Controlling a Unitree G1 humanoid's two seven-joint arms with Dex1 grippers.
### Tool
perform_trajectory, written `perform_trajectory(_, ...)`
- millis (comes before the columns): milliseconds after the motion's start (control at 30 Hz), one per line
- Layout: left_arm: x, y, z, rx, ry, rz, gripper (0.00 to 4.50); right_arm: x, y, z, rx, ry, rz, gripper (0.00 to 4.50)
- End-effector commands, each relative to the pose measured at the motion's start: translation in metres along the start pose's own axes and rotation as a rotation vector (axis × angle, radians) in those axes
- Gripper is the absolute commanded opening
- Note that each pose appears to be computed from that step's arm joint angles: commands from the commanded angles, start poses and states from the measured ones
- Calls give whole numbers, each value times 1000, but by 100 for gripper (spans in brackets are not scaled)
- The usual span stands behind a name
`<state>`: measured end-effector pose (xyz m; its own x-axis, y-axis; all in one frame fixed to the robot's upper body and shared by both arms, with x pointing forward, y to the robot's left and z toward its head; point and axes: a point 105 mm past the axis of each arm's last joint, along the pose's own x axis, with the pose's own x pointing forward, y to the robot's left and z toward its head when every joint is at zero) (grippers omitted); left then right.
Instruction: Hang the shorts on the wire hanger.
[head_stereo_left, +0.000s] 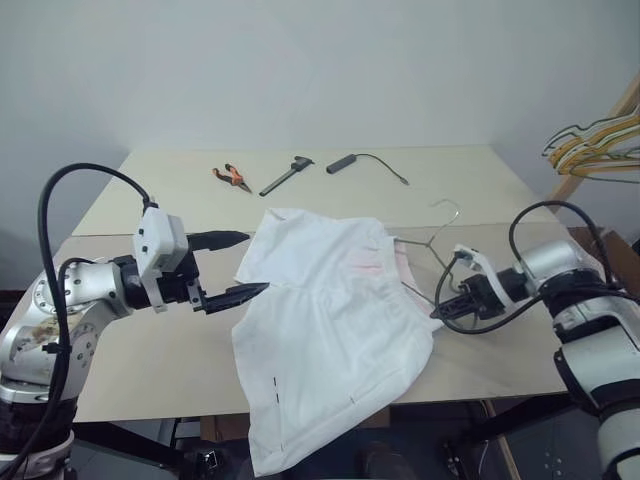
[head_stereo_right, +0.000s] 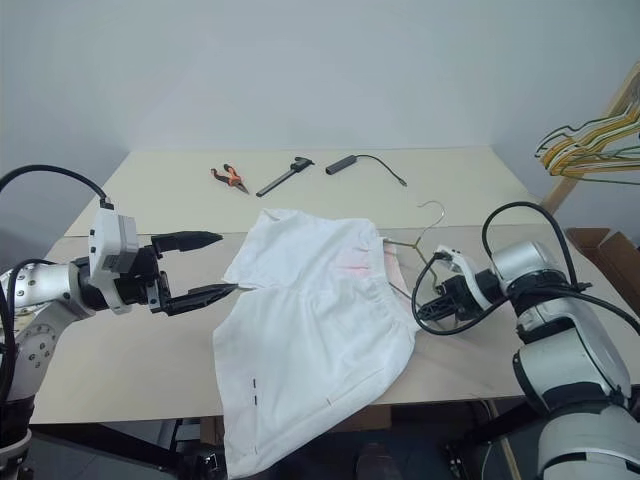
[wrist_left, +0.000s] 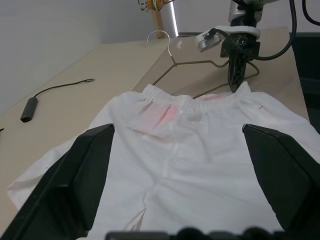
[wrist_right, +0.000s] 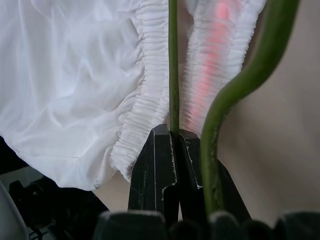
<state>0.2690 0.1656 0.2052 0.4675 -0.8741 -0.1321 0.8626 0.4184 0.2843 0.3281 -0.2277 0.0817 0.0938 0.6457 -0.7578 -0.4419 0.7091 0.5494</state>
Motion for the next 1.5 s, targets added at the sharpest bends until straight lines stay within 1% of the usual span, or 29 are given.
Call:
perform_trajectory(33,0,2,11,40,-18,-3,447,-22,4,17,-48,-82,-27,0)
perform_trajectory(133,1,2,11,40,-20,-10,447,-40,6,26,-82,-149,-65,0)
perform_trajectory(233,2,4,11,43,-22,-21,447,-53,11,38,-179,-205,-120,0)
perform_trajectory(367,7,11,14,64,-28,-42,447,-59,20,60,-351,-297,-246,0)
perform_trajectory(433,9,17,17,90,-26,-49,447,-63,28,73,-496,-349,-337,0)
perform_trajectory(567,6,35,24,155,-10,-42,447,-68,57,90,-774,-406,-450,0)
perform_trajectory(667,-1,54,36,233,8,-17,447,-69,91,95,-951,-421,-460,0)
perform_trajectory(767,-10,73,52,321,26,6,447,-64,121,92,-1125,-382,-456,0)
perform_trajectory(867,-13,87,67,416,35,-10,447,-56,141,87,-1216,-315,-444,0)
perform_trajectory(1000,-4,97,76,472,27,-36,447,-52,151,82,-1246,-268,-424,0)
perform_trajectory(1067,16,95,78,471,9,-119,447,-53,155,83,-1240,-268,-410,0)
perform_trajectory(1133,29,89,74,464,13,-208,447,-54,158,84,-1227,-271,-399,0)
perform_trajectory(1267,43,85,56,479,100,-326,447,-55,158,83,-1224,-261,-402,0)
perform_trajectory(1367,56,92,46,519,183,-324,447,-57,160,79,-1233,-249,-397,0)
perform_trajectory(1433,62,94,45,524,193,-332,447,-57,161,77,-1237,-241,-395,0)
perform_trajectory(1500,68,96,50,537,183,-339,447,-57,161,75,-1241,-225,-399,0)
